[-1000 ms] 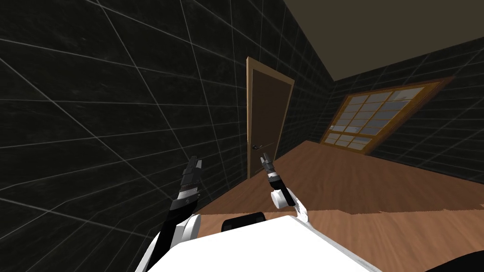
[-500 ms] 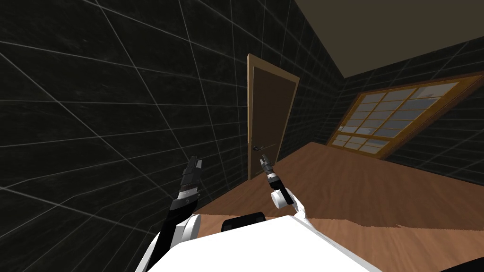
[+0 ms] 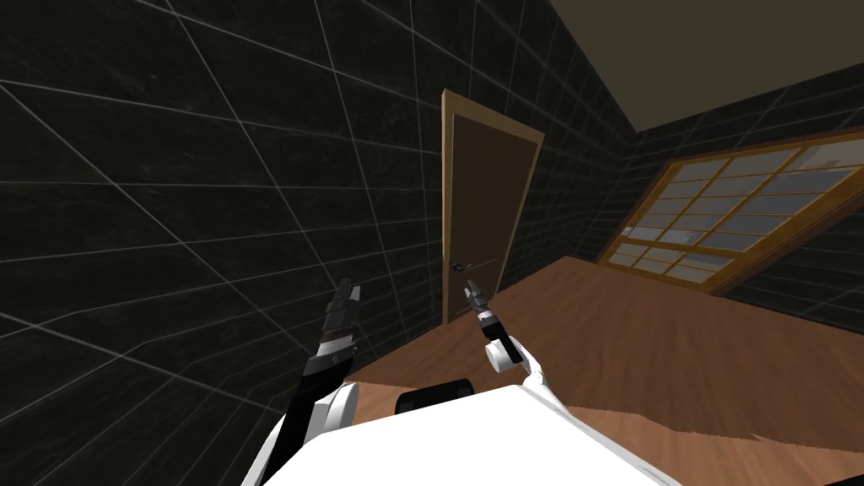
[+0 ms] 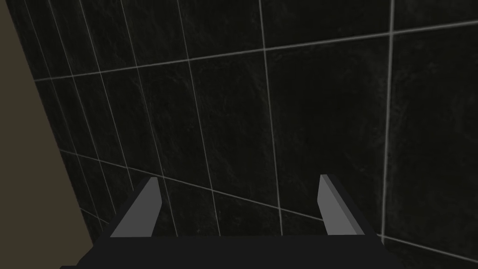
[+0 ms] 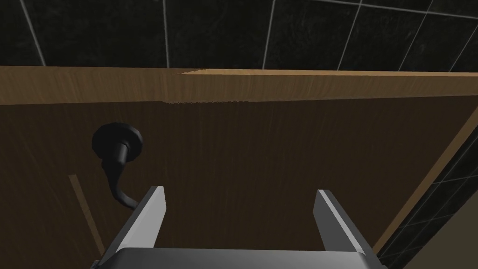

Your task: Pull the door open

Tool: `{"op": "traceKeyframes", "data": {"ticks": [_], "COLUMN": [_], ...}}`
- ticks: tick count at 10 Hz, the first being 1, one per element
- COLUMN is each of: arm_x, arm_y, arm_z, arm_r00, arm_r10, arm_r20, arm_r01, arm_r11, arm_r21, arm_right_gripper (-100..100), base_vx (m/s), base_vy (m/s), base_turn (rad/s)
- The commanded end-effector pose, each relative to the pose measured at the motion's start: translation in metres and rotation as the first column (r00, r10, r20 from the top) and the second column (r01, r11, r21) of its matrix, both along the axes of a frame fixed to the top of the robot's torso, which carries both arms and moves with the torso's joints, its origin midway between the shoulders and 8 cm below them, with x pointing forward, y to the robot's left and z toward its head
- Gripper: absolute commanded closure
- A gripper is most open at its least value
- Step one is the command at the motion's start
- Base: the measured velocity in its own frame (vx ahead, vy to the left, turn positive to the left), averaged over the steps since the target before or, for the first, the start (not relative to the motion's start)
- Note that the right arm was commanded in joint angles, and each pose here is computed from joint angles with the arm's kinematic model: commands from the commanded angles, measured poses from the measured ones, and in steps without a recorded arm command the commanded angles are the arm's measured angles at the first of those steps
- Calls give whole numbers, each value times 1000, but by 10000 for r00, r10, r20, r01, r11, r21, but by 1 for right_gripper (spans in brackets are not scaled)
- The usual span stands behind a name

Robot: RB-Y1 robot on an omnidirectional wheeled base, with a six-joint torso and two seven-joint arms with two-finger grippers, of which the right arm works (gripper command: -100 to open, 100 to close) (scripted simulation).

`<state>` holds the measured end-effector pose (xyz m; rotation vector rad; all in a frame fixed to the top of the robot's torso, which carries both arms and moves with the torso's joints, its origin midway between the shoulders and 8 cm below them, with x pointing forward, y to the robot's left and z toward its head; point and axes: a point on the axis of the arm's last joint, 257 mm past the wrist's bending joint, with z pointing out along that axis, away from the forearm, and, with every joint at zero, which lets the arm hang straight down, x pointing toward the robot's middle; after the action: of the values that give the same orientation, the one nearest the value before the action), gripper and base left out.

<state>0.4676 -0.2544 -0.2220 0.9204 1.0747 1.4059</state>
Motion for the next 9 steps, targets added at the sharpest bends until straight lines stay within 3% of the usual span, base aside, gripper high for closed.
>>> {"op": "traceKeyframes", "data": {"ticks": [1, 5, 9], "arm_x": [3, 6, 11], "arm_y": [-3, -13, -31], "arm_z": [-11, -40, -72], "arm_r00": [9998, 9971, 9899], "arm_r10": [84, 53, 27], "arm_r20": [-183, -765, -1417], "arm_r01": [-85, -68, -87], "arm_r11": [10000, 9998, 9991], "arm_r21": [-52, -191, -416], "arm_right_gripper": [-100, -100, -100], "base_vx": [47, 44, 49], "base_vy": [-96, -84, -94], "base_turn": [154, 68, 109]}}
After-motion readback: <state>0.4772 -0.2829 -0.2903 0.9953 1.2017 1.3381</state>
